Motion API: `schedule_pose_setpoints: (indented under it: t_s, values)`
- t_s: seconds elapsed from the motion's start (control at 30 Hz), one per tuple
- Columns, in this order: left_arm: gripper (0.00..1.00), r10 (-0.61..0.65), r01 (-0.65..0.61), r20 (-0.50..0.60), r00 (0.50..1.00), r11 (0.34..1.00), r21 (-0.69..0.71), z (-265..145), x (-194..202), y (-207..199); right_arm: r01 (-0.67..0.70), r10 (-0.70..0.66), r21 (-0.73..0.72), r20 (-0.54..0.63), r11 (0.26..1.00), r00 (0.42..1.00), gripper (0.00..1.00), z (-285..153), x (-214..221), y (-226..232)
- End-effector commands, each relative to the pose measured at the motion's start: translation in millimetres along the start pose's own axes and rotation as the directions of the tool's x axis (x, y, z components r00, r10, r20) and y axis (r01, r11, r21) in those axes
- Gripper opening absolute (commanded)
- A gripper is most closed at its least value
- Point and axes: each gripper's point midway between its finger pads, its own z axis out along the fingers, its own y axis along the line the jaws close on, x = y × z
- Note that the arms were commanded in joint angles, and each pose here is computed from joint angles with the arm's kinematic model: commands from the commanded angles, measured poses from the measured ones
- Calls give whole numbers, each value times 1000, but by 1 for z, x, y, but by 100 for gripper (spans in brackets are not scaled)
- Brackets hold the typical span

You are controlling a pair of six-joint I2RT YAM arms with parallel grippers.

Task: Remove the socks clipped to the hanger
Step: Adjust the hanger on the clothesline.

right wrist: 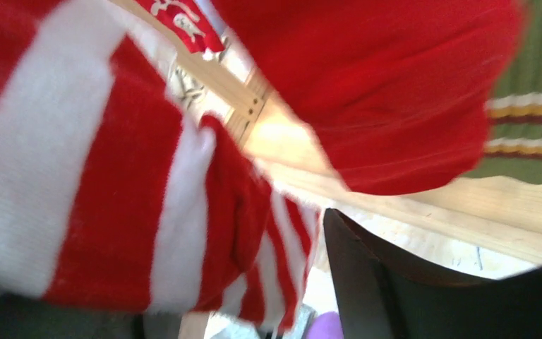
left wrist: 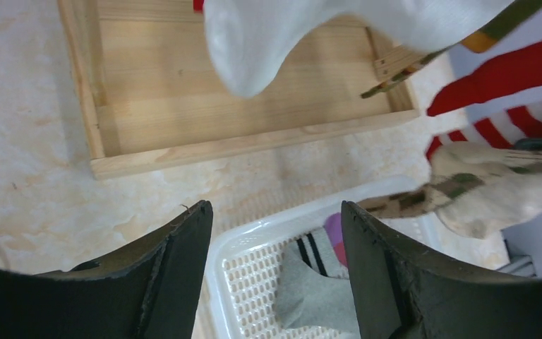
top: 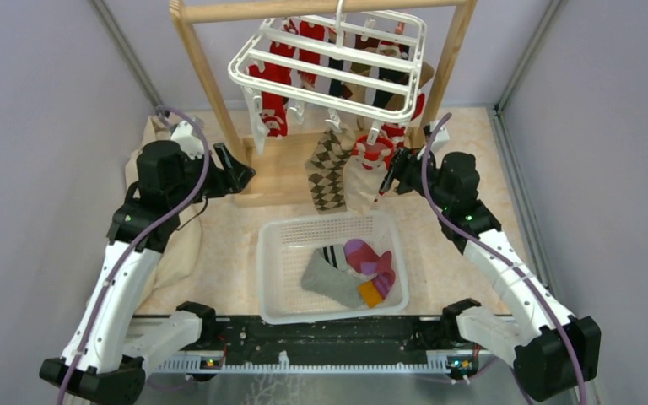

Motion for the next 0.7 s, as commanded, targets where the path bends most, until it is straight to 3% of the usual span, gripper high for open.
schedule_pose_setpoints:
  t_s: [0.0,0.1,0.17,0.47,0.67]
  values:
    - [73,-19,15,40,999,994,112,-35,-17,-29,32,-22,-186,55,982,998,59,-9,-18,39]
    - [73,-29,24,33,999,989,147,-43,-16,-36,33,-23,-183,56,983,998,32,-18,-16,42]
    - [73,-34,30,21,999,985,169,-45,-13,-40,36,-27,-164,60,986,998,22,-24,-17,42]
    - [70,-79,83,-24,997,957,278,-49,2,-58,101,-101,11,57,995,993,0,-44,-22,49]
    - [69,-71,78,-35,997,949,305,-44,7,-70,141,-143,36,32,989,989,0,-38,-21,70]
